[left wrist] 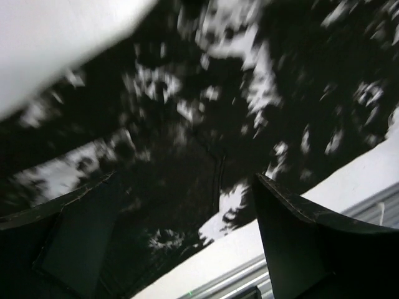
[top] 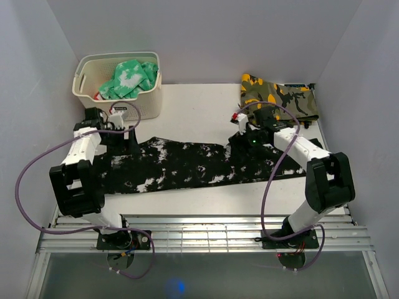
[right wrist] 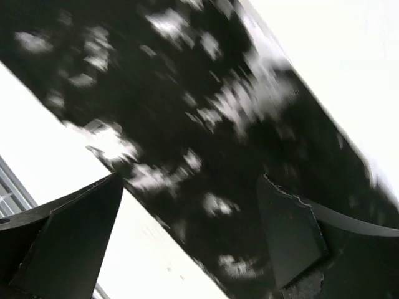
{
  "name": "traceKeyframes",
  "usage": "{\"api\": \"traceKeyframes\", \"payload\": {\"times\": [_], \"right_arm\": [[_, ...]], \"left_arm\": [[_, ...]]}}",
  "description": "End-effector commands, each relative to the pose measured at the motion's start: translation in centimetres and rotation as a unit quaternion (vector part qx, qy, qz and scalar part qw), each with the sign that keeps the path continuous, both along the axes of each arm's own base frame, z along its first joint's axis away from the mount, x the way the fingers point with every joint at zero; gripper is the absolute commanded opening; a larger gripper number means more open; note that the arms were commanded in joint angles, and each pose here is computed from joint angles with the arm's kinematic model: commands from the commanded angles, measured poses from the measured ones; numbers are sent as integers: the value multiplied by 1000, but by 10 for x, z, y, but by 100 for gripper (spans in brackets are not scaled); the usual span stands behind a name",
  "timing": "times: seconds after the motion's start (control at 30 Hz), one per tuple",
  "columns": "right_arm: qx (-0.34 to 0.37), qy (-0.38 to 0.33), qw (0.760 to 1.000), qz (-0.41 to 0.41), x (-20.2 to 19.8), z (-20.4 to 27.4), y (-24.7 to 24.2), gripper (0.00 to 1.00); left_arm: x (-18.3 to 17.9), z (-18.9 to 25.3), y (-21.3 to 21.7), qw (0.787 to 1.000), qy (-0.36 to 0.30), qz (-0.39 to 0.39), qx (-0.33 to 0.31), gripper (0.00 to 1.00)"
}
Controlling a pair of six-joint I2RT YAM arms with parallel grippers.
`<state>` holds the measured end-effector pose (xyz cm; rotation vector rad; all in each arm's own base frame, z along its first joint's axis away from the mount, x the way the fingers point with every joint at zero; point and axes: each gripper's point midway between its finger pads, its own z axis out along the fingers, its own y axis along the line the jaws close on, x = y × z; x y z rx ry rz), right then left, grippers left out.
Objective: Fold and stack the trousers
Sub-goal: Fold the trousers
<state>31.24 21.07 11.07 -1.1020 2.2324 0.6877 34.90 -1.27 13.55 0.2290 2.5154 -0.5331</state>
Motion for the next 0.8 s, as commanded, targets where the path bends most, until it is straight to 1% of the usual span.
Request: {"api": "traceKeyframes", "payload": {"times": [0.0,0.07,0.1,0.13,0.17,0.2,0.27,0.3,0.37,0.4,0.43,0.5,0.57,0.6,0.63,0.67,0.7,0.77], "right_arm": [[-3,92,991,-96,-4,-32,-54,93],[-4,107,983,-147,3,-41,-79,92],[-6,111,975,-191,10,-46,-106,92],[-11,124,969,-213,7,-57,-119,92],[-19,130,964,-233,7,-63,-131,92],[-24,143,949,-280,9,-71,-159,92],[-30,185,932,-309,-2,-89,-175,92],[-20,199,927,-316,-6,-92,-181,92],[-5,225,925,-307,-15,-91,-179,90],[16,222,932,-287,-16,-83,-172,90],[23,215,936,-279,-16,-77,-169,90],[39,177,944,-275,-8,-51,-170,88],[39,125,950,-282,6,-24,-180,82],[28,106,948,-298,12,-17,-192,74],[20,91,946,-310,17,-10,-201,71],[9,78,941,-329,20,-5,-215,67],[-15,61,934,-351,27,0,-233,57],[-43,61,923,-377,23,-1,-262,47]], "left_arm": [[-48,-43,-2,996,82,-7,-29,94],[-53,-59,13,994,100,18,-31,92],[-56,-67,22,993,110,31,-21,91],[-57,-76,30,992,115,43,-15,90],[-59,-89,43,989,135,66,-13,89],[-61,-97,53,986,148,79,-6,87],[-60,-108,73,980,164,111,-2,85],[-63,-118,79,976,181,118,-2,84],[-60,-124,94,975,183,126,12,83],[-60,-128,96,974,187,124,17,83],[-59,-129,99,975,185,123,24,83],[-56,-130,102,975,183,121,31,83],[-56,-133,105,974,187,121,37,83],[-55,-133,107,974,186,121,40,83],[-55,-133,107,974,186,122,40,83],[-54,-132,106,975,185,120,38,83],[-54,-131,106,975,185,121,38,83],[-54,-130,106,975,183,120,37,83]]}}
